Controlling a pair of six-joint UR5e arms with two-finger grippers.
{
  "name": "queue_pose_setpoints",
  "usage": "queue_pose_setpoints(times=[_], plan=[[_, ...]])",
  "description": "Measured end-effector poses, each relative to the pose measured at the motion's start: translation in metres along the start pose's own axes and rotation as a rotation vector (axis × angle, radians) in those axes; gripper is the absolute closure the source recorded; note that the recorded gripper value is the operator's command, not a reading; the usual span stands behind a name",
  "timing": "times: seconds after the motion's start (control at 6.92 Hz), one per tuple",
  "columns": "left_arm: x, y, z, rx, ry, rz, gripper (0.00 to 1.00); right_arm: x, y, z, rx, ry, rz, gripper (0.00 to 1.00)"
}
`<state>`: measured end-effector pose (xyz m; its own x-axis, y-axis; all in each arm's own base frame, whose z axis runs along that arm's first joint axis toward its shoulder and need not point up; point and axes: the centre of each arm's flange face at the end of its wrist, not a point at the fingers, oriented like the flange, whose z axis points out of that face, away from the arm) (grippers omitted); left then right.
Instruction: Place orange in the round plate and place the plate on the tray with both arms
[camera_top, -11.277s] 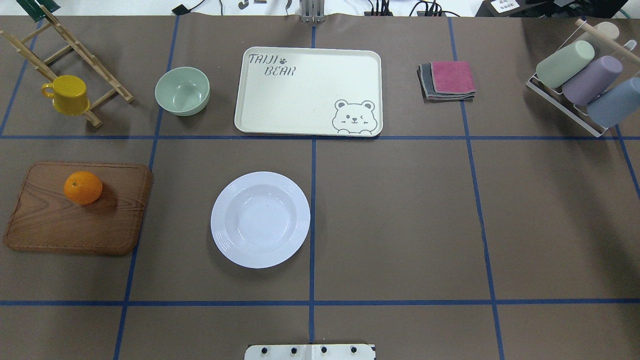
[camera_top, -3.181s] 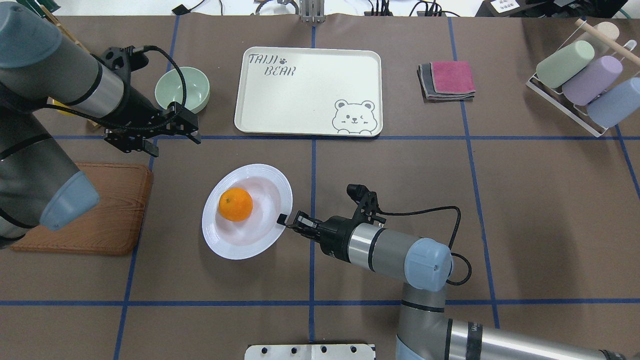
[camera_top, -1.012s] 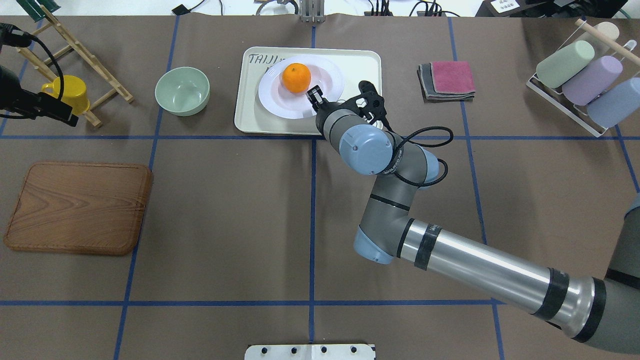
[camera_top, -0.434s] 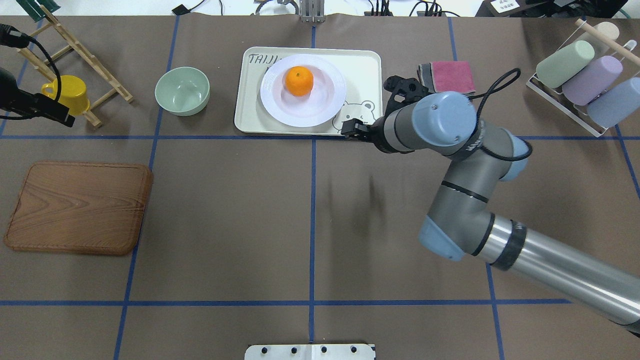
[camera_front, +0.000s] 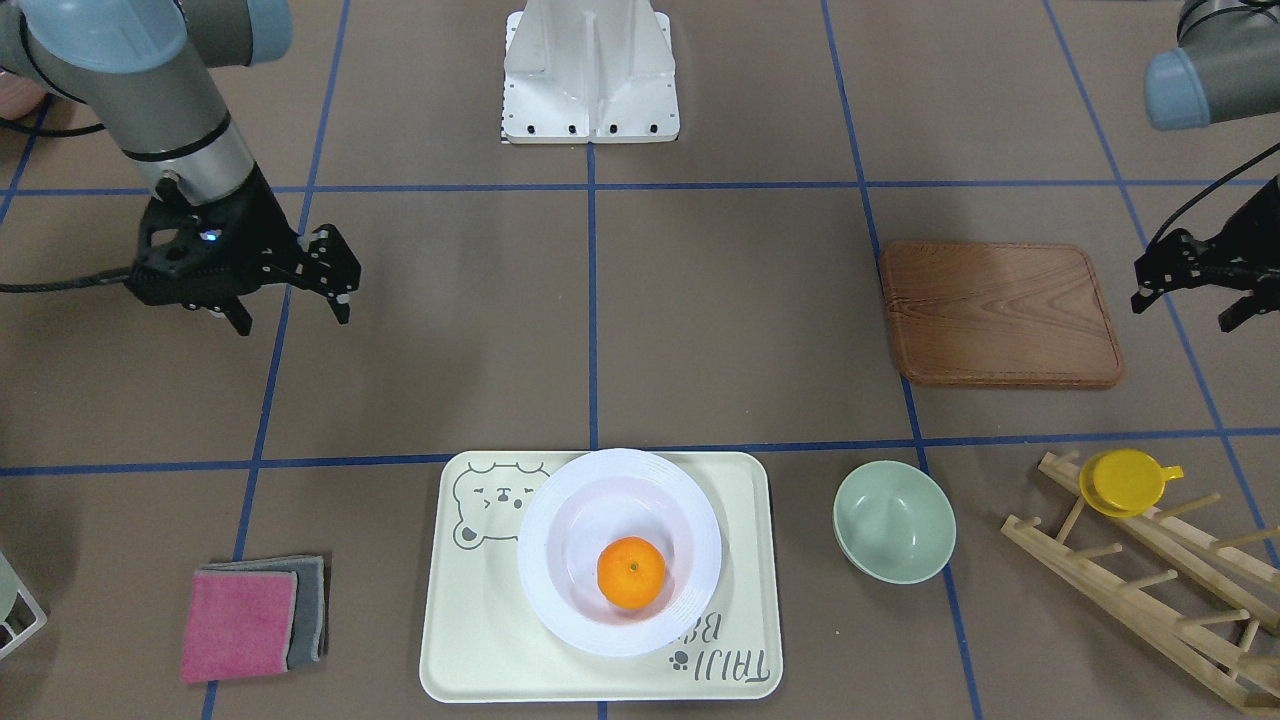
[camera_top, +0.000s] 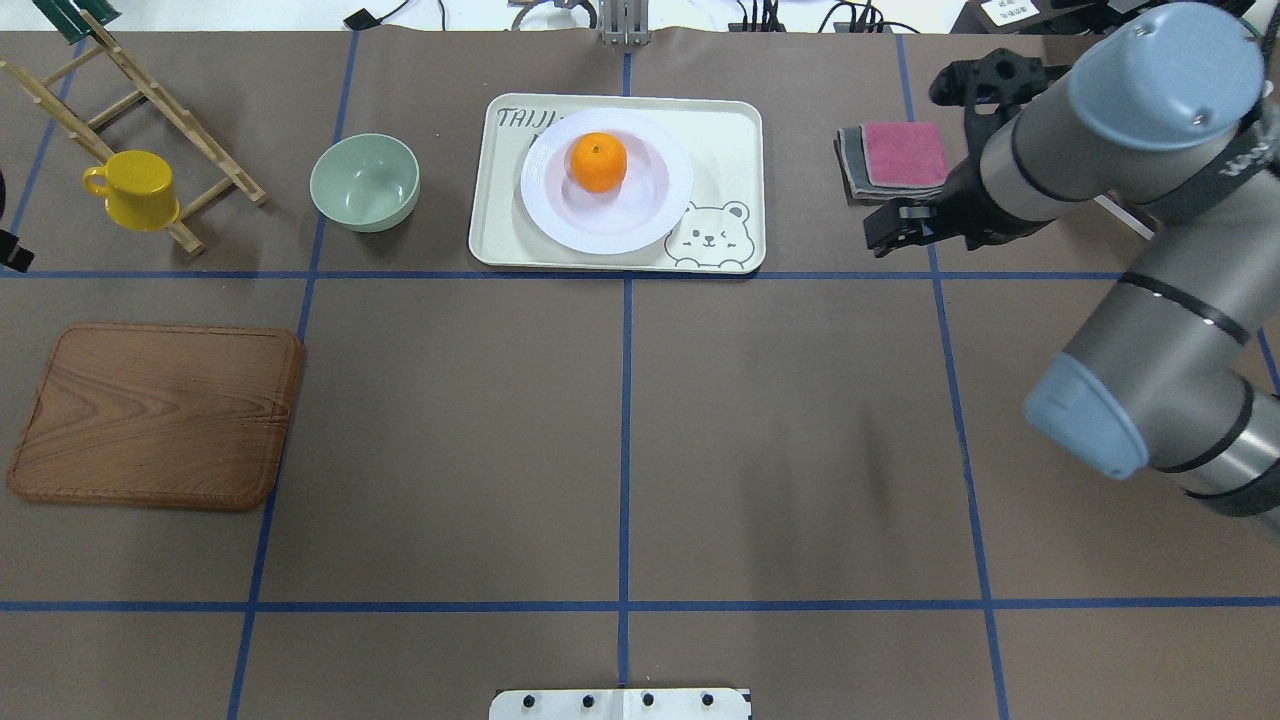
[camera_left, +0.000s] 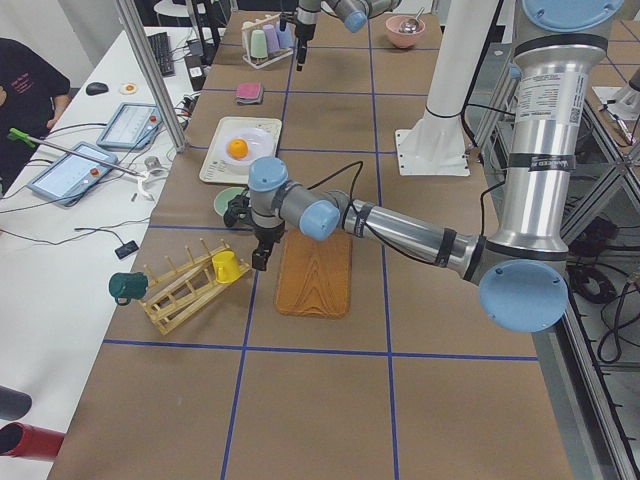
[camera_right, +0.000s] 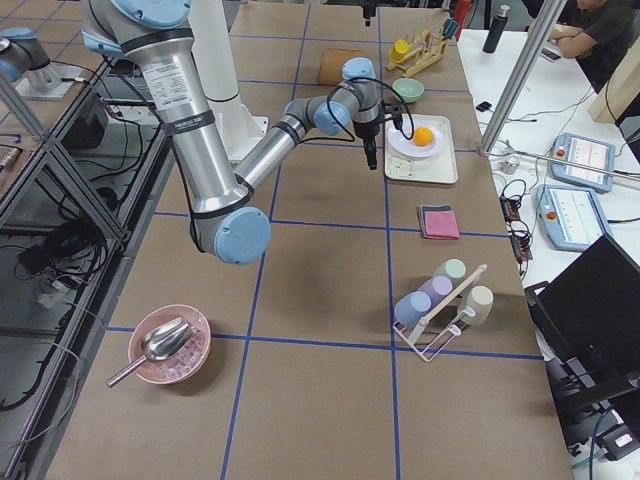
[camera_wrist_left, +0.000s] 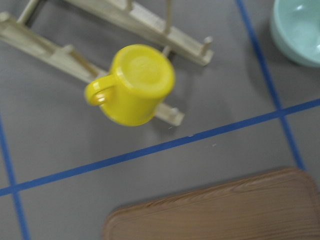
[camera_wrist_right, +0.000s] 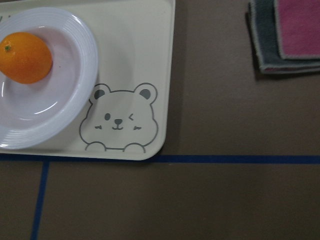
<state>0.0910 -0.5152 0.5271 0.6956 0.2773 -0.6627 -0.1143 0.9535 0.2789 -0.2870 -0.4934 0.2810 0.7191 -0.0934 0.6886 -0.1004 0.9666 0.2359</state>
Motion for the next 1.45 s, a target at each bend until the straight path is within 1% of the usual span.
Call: queue_pose_setpoints(times=[0.14, 0.29, 0.43, 0.58, 0.72, 0.87, 1.01, 1.16, 1.45], plan=[[-0.029, 0.017, 0.008, -0.025, -0.015, -0.016, 0.02, 0.043, -0.008, -0.015, -0.012, 0.047, -0.027, 0.00], [-0.058, 0.032, 0.016, -0.051, -0.025, -0.035, 0.02, 0.107, -0.017, -0.023, -0.060, 0.091, -0.052, 0.00], [-0.081, 0.042, 0.022, -0.070, -0.024, -0.052, 0.02, 0.186, -0.022, -0.028, -0.136, 0.099, -0.037, 0.00], [-0.094, 0.048, 0.026, -0.082, -0.020, -0.067, 0.02, 0.255, -0.013, -0.023, -0.216, 0.048, -0.001, 0.00], [-0.102, 0.053, 0.028, -0.088, -0.019, -0.079, 0.02, 0.313, 0.011, -0.011, -0.275, -0.005, 0.049, 0.00], [-0.107, 0.056, 0.026, -0.087, -0.017, -0.090, 0.01, 0.353, 0.039, 0.005, -0.298, -0.031, 0.076, 0.00], [-0.110, 0.058, 0.025, -0.085, -0.008, -0.098, 0.01, 0.383, 0.063, 0.022, -0.294, -0.042, 0.075, 0.00], [-0.110, 0.060, 0.025, -0.086, 0.003, -0.103, 0.01, 0.404, 0.078, 0.036, -0.272, -0.040, 0.060, 0.00], [-0.112, 0.064, 0.026, -0.091, 0.012, -0.110, 0.01, 0.420, 0.088, 0.044, -0.251, -0.017, 0.048, 0.00]])
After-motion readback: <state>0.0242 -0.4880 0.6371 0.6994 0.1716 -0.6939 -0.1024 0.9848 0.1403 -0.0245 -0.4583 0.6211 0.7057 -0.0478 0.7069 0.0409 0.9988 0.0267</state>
